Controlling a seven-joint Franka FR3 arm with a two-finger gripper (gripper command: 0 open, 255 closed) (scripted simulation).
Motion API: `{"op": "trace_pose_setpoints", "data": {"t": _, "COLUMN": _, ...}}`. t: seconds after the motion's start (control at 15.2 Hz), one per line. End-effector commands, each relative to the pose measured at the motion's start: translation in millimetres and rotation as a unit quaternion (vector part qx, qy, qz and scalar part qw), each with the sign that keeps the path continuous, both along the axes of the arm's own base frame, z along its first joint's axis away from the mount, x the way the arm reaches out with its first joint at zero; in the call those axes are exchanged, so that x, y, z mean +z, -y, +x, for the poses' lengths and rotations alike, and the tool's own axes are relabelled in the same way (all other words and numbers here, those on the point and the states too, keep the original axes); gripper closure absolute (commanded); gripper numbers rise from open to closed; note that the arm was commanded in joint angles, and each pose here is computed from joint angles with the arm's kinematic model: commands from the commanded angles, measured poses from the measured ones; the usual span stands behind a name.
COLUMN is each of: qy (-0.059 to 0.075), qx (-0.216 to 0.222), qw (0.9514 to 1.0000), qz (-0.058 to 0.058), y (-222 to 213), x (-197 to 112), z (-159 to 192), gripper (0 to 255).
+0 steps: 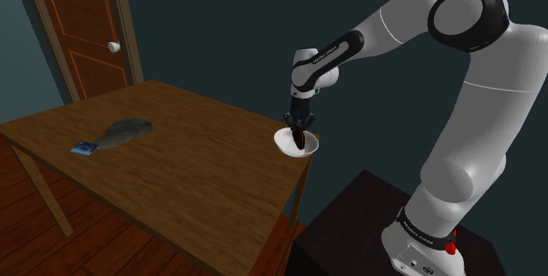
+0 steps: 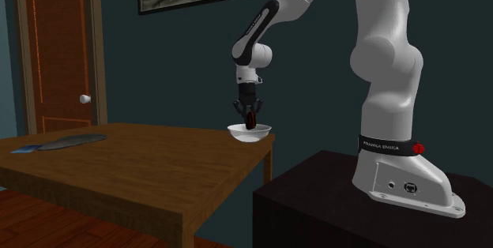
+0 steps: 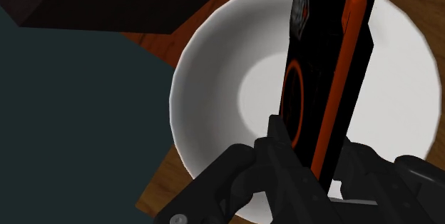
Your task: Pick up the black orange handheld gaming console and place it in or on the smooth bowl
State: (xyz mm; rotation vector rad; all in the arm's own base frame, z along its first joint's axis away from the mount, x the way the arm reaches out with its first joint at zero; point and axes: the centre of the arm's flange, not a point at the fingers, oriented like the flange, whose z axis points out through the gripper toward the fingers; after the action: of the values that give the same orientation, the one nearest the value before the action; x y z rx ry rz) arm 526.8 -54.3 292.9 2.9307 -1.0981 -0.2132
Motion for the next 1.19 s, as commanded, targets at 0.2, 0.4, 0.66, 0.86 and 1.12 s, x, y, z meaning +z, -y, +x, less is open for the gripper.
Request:
{"op": "trace_pose_setpoints", "data": {"t": 0.2, "qy": 0.000, "qx": 0.000, "qw": 1.0000, "qz": 0.000, "y": 0, "x": 0, "z": 0, "gripper": 0}}
{"op": "trace_pose_setpoints", "data": {"t": 0.4, "qy": 0.000, "qx": 0.000, "qw": 1.0000, "qz": 0.000, "y": 1, "x": 13, "z": 2, "gripper": 0}}
{"op": "trace_pose_setpoints", "data": {"t": 0.66, "qy": 0.000, "qx": 0.000, "qw": 1.0000, "qz": 0.000, "y": 2, "x": 50, "z": 6, "gripper": 0}}
{"op": "trace_pose_setpoints", "data": {"t": 0.86, "qy": 0.000, "qx": 0.000, "qw": 1.0000, "qz": 0.000, "y": 2, "x": 50, "z": 6, "gripper": 0}}
{"op": "trace_pose_setpoints", "data": {"t": 1.12, "qy": 0.000, "qx": 0.000, "qw": 1.0000, "qz": 0.000, "y": 2, "x": 50, "z": 6, "gripper": 0}}
